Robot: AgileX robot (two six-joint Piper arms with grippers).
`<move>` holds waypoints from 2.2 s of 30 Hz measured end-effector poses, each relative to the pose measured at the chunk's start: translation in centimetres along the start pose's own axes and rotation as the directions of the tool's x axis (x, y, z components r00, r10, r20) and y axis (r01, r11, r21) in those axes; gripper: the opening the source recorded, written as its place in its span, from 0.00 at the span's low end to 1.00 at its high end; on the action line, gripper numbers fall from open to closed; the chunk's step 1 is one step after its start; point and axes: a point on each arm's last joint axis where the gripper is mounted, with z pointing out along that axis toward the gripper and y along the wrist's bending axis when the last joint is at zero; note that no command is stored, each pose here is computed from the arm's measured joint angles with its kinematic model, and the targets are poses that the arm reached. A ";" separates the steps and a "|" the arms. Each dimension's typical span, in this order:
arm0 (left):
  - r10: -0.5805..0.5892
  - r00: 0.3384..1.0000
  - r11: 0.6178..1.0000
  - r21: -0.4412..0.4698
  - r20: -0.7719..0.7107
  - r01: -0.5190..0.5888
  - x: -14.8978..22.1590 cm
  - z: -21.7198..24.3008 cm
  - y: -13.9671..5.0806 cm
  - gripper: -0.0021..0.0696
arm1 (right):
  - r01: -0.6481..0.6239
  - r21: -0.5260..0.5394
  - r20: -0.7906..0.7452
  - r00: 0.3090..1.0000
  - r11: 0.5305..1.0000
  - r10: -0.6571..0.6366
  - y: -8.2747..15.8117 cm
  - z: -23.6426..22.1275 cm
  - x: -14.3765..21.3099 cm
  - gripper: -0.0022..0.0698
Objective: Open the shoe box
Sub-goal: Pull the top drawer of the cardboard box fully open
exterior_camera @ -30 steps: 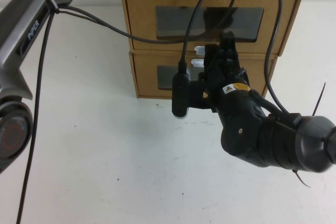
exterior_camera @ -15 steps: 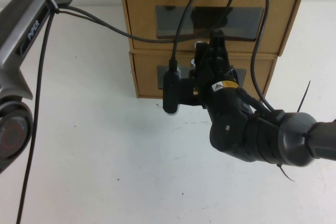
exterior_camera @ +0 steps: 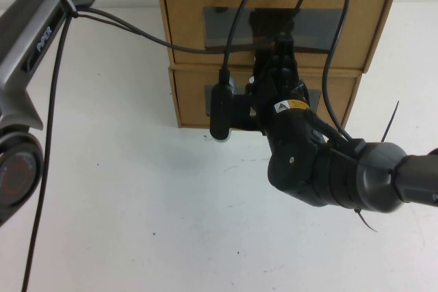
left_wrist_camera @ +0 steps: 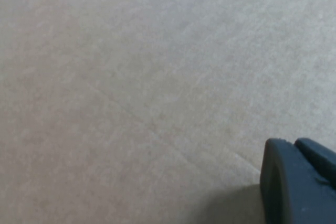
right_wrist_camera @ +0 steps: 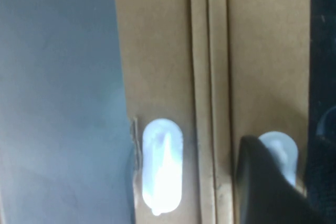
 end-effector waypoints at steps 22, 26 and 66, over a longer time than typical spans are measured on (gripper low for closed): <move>0.000 1.000 1.000 0.001 -0.001 0.000 0.0 0.0 0.0 0.02 | 0.000 -0.013 -0.043 0.999 1.000 -0.001 -1.0 -0.2 0.3 0.67; 0.000 1.000 1.000 0.001 -0.001 0.000 0.0 0.0 0.0 0.02 | -0.052 -0.084 -0.026 0.998 0.995 0.050 -0.7 -0.9 0.0 0.69; 0.000 1.000 1.000 0.005 -0.007 0.000 0.0 -0.1 0.0 0.02 | 0.017 -0.073 0.032 0.999 0.997 -0.014 0.4 -1.9 1.3 0.35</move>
